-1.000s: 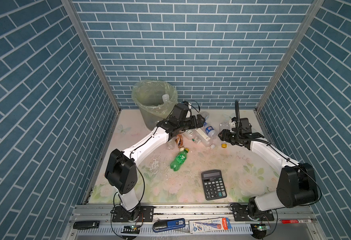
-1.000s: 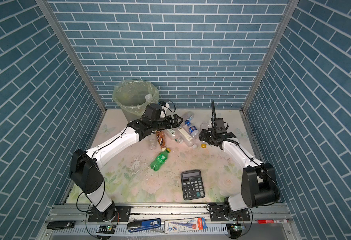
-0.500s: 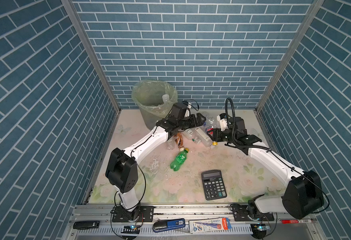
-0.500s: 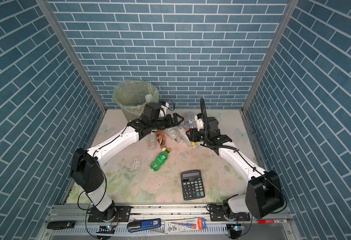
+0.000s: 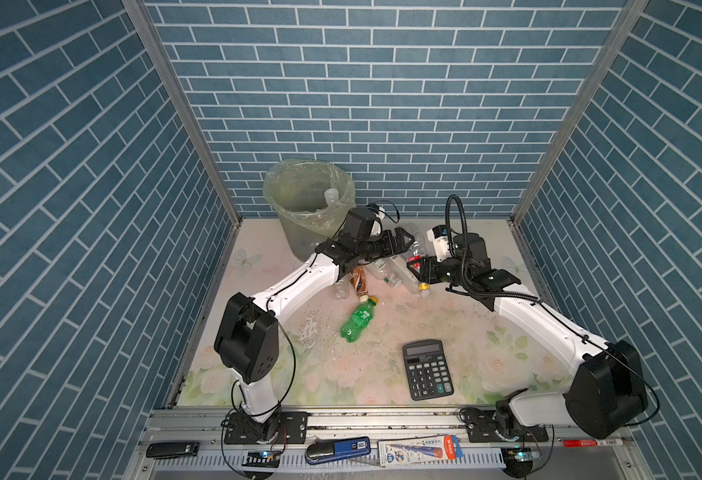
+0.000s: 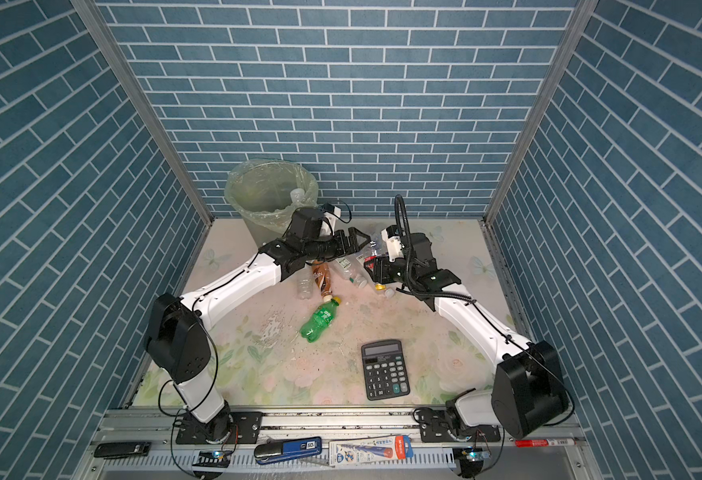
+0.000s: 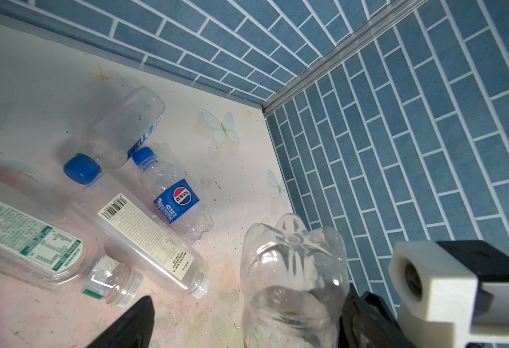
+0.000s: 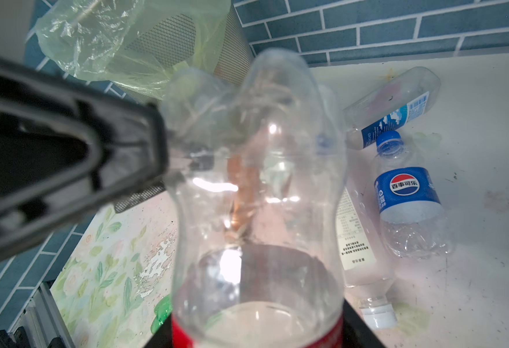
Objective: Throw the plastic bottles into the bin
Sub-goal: 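Bring the clear bottle to the left gripper and close the left gripper on it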
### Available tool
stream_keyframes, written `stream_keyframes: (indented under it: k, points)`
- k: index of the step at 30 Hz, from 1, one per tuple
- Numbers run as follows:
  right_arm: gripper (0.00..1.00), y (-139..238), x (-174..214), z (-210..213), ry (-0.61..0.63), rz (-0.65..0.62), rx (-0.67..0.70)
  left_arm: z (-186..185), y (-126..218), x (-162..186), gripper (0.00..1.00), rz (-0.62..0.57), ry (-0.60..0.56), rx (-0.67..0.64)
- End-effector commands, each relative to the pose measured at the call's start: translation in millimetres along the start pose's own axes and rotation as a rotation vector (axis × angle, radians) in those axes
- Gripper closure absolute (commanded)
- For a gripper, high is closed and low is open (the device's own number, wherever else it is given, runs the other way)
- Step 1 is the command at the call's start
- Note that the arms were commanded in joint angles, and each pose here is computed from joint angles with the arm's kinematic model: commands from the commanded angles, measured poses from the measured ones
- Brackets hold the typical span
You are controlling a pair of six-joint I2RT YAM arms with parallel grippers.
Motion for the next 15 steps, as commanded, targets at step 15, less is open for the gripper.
stream_keyframes:
  k: [15]
  points:
    - [0.54, -3.1, -30.8, 30.4, 0.076, -0.079, -0.104, 11.6, -23.7, 12.6, 0.24, 0.040, 0.012, -0.011]
Point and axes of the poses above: each gripper's point midway between its finger pads, its own y axis back along the fingers, its own z axis along the line the jaws close on, x = y × z, the point moved 2 cm from there along y, back along the fingers, and after that the axes turned 13 degrees about y, right-handed, at the moved point
